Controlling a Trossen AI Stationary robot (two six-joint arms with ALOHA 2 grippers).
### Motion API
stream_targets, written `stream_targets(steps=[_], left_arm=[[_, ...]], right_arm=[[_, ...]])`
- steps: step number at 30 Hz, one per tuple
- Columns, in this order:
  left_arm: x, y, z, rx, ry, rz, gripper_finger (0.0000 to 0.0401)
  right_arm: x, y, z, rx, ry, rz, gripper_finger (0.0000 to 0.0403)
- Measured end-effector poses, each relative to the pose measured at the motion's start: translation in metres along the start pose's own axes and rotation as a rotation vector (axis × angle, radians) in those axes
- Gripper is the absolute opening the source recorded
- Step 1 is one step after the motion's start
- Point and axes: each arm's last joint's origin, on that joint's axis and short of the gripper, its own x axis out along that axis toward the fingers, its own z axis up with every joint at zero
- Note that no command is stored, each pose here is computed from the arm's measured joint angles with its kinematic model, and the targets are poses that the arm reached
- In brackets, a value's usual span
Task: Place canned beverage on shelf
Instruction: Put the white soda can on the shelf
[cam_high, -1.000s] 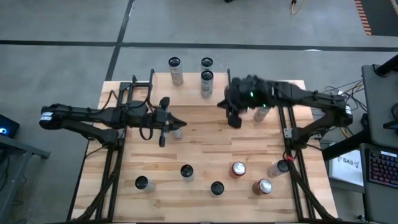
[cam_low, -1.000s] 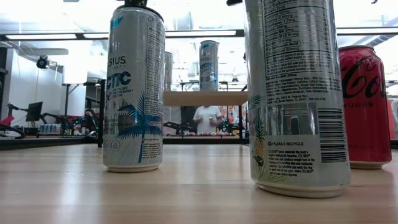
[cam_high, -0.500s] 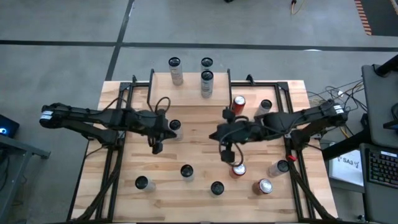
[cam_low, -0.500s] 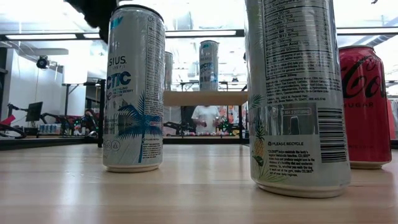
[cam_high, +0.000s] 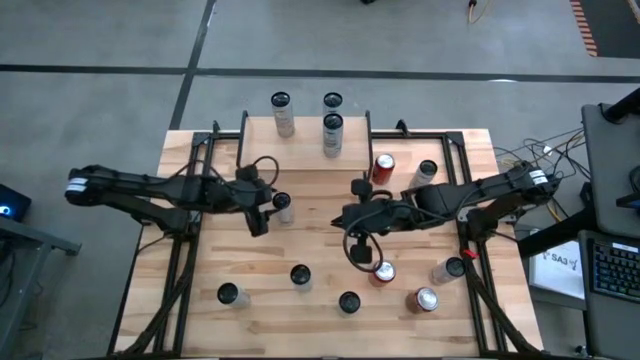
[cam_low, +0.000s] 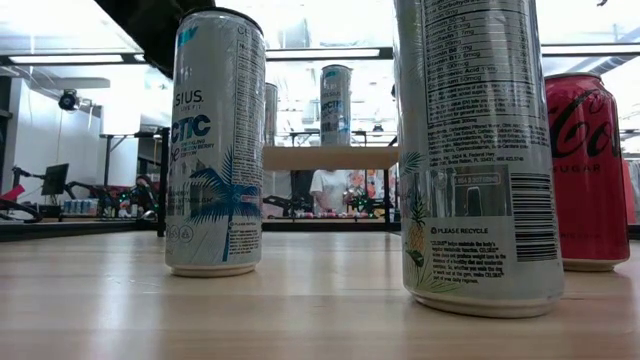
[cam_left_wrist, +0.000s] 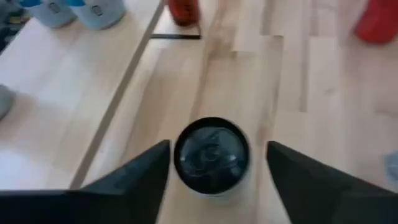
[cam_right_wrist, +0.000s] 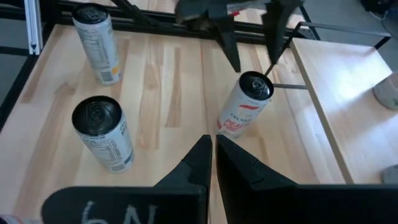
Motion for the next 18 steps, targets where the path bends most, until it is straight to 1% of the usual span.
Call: stream_targets(steps=[2,4,7,11,18], left_arm=[[0.005,-0.001,0.000,0.010,0.011,0.015,0.0295],[0.010,-0.003,-0.001,0.019,0.029,0.016,0.0323],[0.017,-0.006,-0.002,0.014,0.057,0.018,0.0346],[0.027,-0.010,-0.003,0.002,0.083,0.021,0.0349],[0.044,-0.016,-0.007,-0.021,0.137,0.030,0.0334]], right_arm=[[0.000,0.000,0.000,-0.011,-0.001,0.000,0.0013],[0.000,0.000,0.000,-0.019,0.000,0.000,0.0013],[0.000,0.000,0.000,-0.022,0.000,0.000,0.0013],[0.001,0.000,-0.001,-0.039,0.001,0.000,0.0013],[0.006,0.001,-0.009,-0.057,0.026,-0.001,0.0013]])
